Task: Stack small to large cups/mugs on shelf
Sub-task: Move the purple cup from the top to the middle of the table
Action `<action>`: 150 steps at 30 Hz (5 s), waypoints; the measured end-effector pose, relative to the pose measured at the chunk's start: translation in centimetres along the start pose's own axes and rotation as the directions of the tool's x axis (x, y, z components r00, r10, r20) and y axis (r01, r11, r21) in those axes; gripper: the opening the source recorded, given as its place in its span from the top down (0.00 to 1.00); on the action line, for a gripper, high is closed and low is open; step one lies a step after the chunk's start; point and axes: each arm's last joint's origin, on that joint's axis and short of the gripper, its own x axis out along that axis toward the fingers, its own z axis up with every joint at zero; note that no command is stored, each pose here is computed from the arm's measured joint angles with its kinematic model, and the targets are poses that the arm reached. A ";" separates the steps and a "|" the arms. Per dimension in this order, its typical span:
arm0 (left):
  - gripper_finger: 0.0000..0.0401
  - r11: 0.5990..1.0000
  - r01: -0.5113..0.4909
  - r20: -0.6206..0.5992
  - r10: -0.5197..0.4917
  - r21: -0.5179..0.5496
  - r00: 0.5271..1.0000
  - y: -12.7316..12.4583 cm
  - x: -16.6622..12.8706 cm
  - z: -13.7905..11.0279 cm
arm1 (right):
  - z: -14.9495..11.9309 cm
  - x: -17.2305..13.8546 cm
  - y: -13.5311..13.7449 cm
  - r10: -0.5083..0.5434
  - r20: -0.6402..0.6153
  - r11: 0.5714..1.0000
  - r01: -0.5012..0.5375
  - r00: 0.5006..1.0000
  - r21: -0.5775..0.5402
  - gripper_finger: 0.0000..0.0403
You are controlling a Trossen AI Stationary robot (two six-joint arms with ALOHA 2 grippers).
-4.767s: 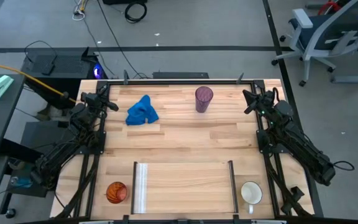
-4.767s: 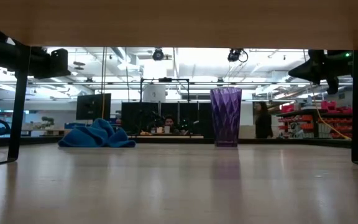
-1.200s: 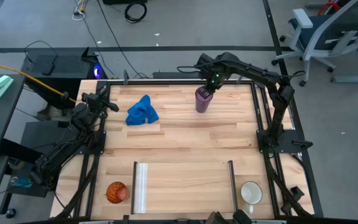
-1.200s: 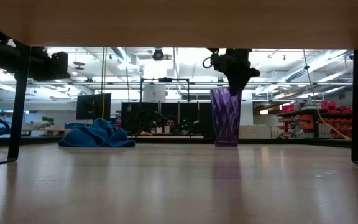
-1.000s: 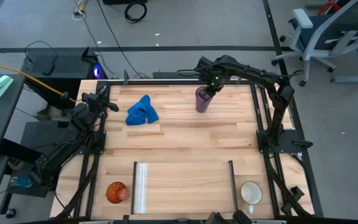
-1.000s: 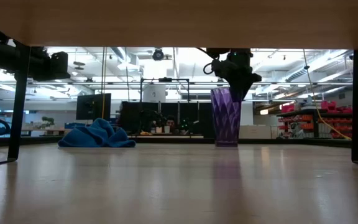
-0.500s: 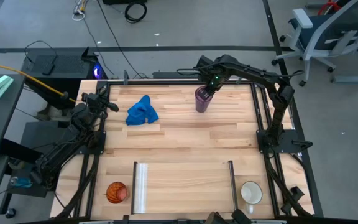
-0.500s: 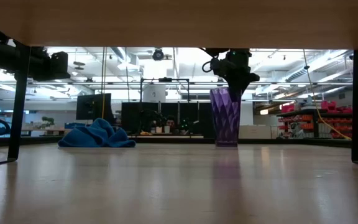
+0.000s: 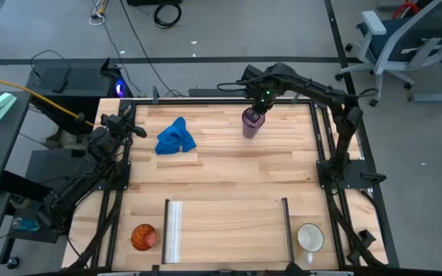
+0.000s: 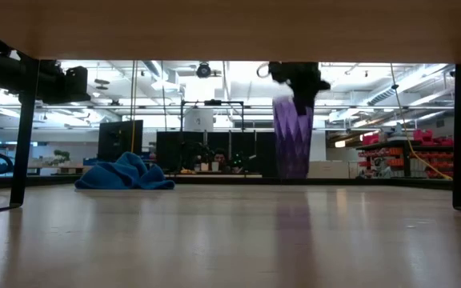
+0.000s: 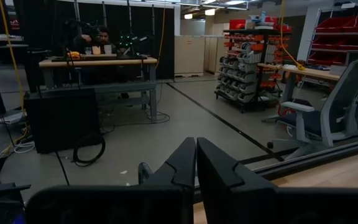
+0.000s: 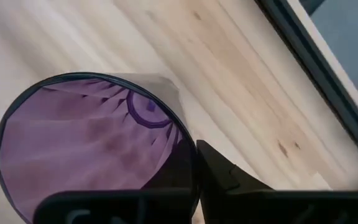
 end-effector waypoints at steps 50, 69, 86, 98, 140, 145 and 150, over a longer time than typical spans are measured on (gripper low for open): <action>0.96 1.000 0.003 -0.008 -0.003 0.001 1.000 0.0 0.0 -0.1 | -13.8 -1.9 15.4 -0.020 -0.159 0.979 -0.013 0.987 -0.203 0.99; 0.96 1.000 0.002 -0.028 -0.002 0.000 1.000 0.0 0.0 -0.3 | -13.8 -1.1 16.0 -0.041 -0.082 0.975 0.022 0.996 -0.221 0.99; 0.96 1.000 0.002 -0.030 -0.002 0.000 1.000 0.0 0.0 -0.3 | -13.5 0.8 15.5 -0.022 -0.097 0.970 -0.003 0.995 -0.245 0.99; 0.94 1.000 0.003 -0.035 -0.003 0.001 0.999 0.0 0.0 -0.4 | -13.4 0.9 15.6 -0.004 -0.097 0.971 -0.020 0.995 -0.240 0.99; 0.94 1.000 0.003 -0.037 -0.003 0.002 0.999 0.0 0.0 -0.4 | -13.9 2.7 15.5 0.015 -0.141 0.969 -0.049 0.990 -0.244 0.94; 0.94 1.000 0.002 -0.036 -0.002 0.002 0.999 0.0 0.0 -0.4 | -13.9 2.7 15.6 0.017 -0.142 0.969 -0.051 0.990 -0.242 0.93; 0.93 1.000 0.002 -0.037 -0.003 -0.015 0.999 0.0 0.0 -0.4 | -13.9 2.7 15.6 0.018 -0.142 0.970 -0.051 0.990 -0.236 0.93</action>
